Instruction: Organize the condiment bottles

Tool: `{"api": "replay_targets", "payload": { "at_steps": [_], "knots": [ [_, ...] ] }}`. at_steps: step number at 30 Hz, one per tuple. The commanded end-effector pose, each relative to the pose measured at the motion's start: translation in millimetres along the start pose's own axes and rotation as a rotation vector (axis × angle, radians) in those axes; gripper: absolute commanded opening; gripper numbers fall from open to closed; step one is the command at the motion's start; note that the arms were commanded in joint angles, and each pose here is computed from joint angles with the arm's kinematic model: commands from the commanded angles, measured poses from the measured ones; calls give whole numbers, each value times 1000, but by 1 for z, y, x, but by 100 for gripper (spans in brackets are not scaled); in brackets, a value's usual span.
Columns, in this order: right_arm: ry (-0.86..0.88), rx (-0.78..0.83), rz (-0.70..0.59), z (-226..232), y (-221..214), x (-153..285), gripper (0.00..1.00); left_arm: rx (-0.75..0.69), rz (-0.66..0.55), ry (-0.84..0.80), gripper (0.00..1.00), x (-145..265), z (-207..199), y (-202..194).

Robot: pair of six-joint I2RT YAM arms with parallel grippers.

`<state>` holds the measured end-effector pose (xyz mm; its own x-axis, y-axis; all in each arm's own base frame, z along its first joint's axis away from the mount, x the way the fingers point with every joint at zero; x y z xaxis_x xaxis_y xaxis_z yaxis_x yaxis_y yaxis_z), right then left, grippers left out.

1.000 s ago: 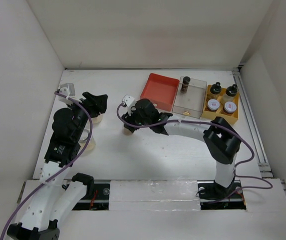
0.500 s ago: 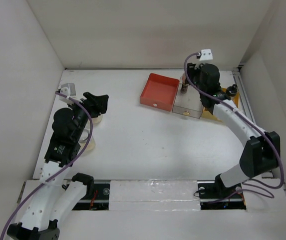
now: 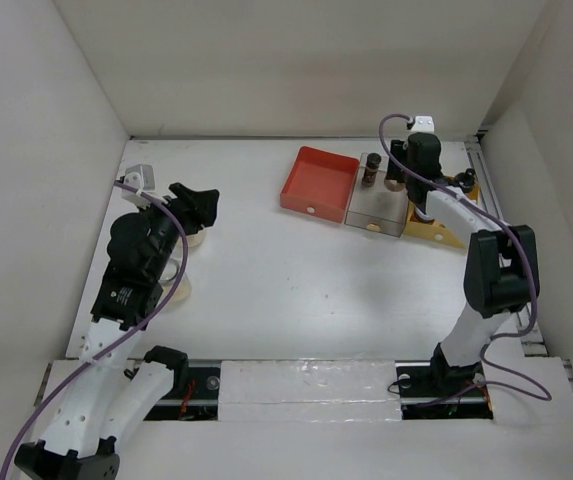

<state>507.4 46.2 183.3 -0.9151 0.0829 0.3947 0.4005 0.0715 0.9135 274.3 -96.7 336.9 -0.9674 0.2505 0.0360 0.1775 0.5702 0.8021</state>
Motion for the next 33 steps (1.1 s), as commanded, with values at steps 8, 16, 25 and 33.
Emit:
{"api": "replay_targets", "payload": {
  "at_steps": [8,16,25,33],
  "knots": [
    [6,-47,-36,-7,17,-37,47,-2,-14,-17,61,-4,-3,4],
    [-2,-54,-5,-9,5,-53,48,-2,-14,-17,61,-4,-3,4],
    [15,-55,31,-12,0,-61,59,-3,-6,-12,61,-7,-2,2],
    [33,-57,22,-10,7,-52,67,-3,-6,-12,61,-7,-2,2]
  ]
}}
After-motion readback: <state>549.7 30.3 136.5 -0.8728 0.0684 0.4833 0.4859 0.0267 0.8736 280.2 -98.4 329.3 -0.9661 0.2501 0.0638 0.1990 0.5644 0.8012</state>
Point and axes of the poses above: each gripper's point midway between its finger pads, its own x axis back along the fingers, its own z axis along the line the jaws close on, y = z × x, the point moved 1 cm from there along x, back along the fingers, and after that the axes turned 5 degrees about x, right-handed, at the moved point
